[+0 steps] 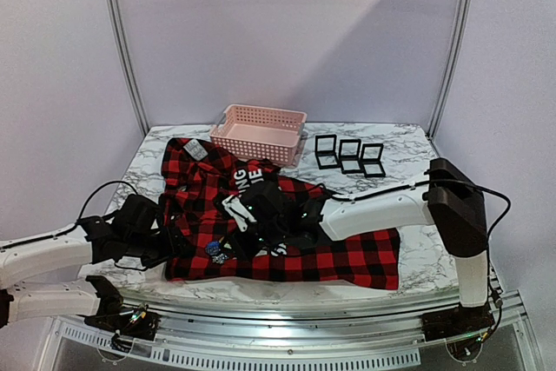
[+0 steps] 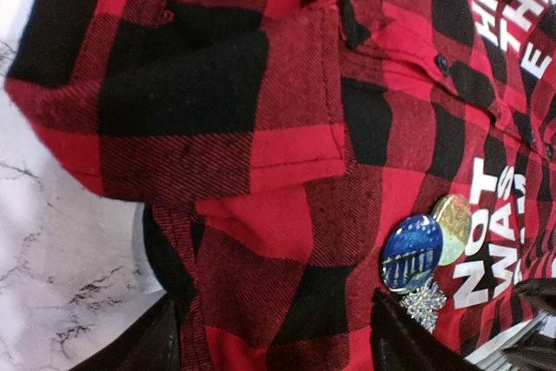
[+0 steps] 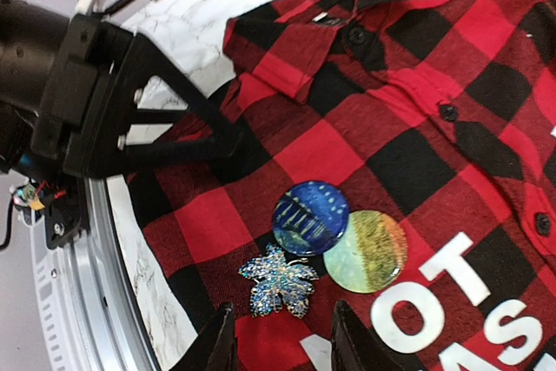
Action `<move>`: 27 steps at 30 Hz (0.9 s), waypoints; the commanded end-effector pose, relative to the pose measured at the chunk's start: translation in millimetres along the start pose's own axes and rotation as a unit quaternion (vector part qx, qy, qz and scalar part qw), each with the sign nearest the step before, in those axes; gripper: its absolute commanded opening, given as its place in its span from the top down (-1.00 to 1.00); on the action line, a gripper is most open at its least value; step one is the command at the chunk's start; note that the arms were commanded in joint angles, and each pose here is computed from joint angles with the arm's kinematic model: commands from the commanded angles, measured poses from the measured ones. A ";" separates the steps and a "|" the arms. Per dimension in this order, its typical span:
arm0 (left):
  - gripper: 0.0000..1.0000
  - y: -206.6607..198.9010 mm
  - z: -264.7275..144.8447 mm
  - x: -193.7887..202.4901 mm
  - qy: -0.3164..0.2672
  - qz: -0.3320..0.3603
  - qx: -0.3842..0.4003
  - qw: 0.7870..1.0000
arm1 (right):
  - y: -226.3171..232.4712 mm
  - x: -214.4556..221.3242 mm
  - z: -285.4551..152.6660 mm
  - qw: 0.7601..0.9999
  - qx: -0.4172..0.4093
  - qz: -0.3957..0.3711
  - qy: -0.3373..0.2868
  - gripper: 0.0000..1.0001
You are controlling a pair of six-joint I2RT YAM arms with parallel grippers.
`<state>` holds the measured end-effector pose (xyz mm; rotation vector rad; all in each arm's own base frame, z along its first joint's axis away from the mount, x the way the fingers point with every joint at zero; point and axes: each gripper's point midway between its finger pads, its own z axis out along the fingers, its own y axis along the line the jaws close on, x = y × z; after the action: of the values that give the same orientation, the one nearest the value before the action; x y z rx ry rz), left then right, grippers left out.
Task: Remove the brooch from the garment
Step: Open the brooch with the flattened clothing.
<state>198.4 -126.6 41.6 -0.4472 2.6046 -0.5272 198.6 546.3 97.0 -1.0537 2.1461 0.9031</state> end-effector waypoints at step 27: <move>-0.37 5.8 2.1 4.5 0.004 -0.020 0.003 1.000 | -2.5 45.4 58.8 0.992 0.066 -0.102 0.039 0.40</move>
<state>198.9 -126.7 41.0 -0.4724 2.5843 -0.5507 180.7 574.6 47.2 -1.2267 2.0638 0.7231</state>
